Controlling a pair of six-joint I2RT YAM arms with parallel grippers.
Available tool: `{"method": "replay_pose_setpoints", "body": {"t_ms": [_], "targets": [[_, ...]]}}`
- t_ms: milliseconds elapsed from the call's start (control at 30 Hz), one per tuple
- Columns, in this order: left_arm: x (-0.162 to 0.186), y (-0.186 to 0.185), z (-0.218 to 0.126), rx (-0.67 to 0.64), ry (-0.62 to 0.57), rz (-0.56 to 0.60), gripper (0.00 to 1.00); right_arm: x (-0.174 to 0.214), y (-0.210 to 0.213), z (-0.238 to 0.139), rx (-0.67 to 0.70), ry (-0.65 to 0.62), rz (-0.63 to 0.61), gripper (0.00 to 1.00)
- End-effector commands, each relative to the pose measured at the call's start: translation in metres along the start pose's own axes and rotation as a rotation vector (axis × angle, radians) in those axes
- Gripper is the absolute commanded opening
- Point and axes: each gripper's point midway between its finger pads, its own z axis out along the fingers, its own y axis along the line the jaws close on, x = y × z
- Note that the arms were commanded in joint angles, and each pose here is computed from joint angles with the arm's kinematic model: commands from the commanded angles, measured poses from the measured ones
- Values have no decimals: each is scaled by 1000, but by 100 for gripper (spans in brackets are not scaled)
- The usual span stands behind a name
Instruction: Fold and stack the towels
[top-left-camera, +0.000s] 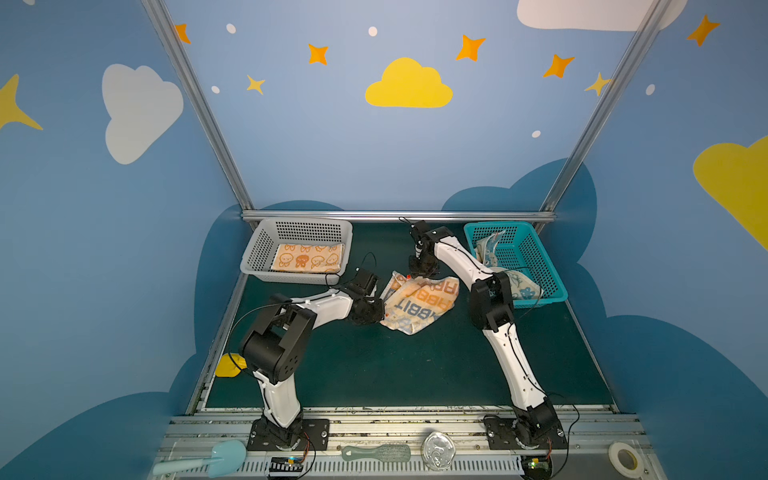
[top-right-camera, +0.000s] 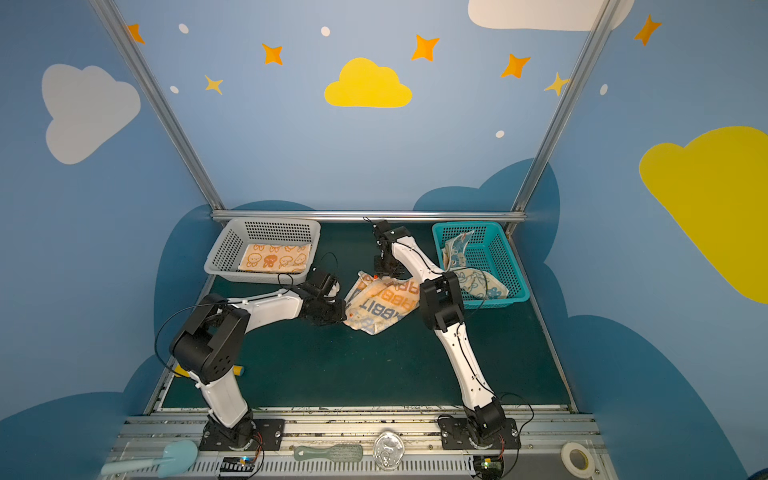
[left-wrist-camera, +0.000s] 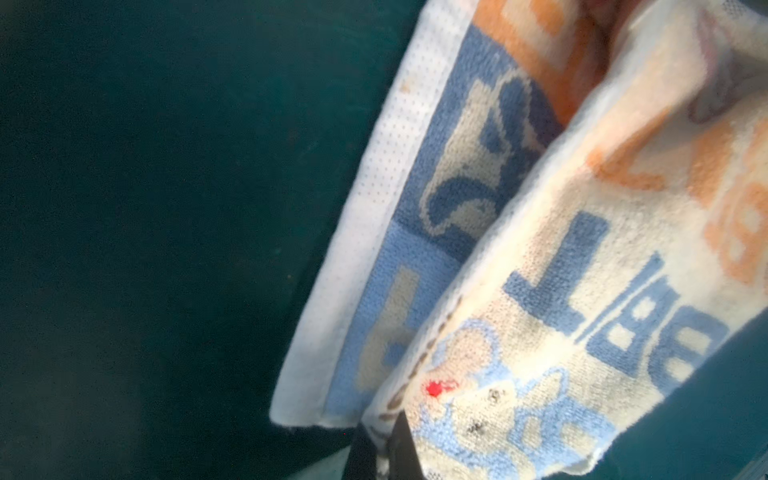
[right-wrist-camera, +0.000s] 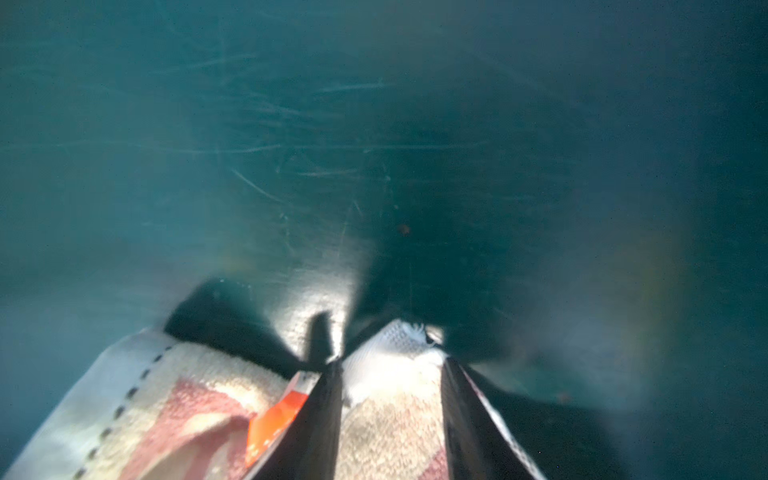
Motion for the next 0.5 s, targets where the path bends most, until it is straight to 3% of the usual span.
{"method": "replay_pose_setpoints", "body": {"t_ms": [0,167,267,467], "targets": [[15,11,8,-31,48,2,3,14,-13,33,104,44,-39,37],[15,11,9,-30,47,4,3,28,-25,43,189,83,-77,29],[16,11,9,-31,51,4,3,36,-31,52,216,112,-78,15],[17,12,9,-36,51,3,3,37,-33,47,234,118,-89,10]]}}
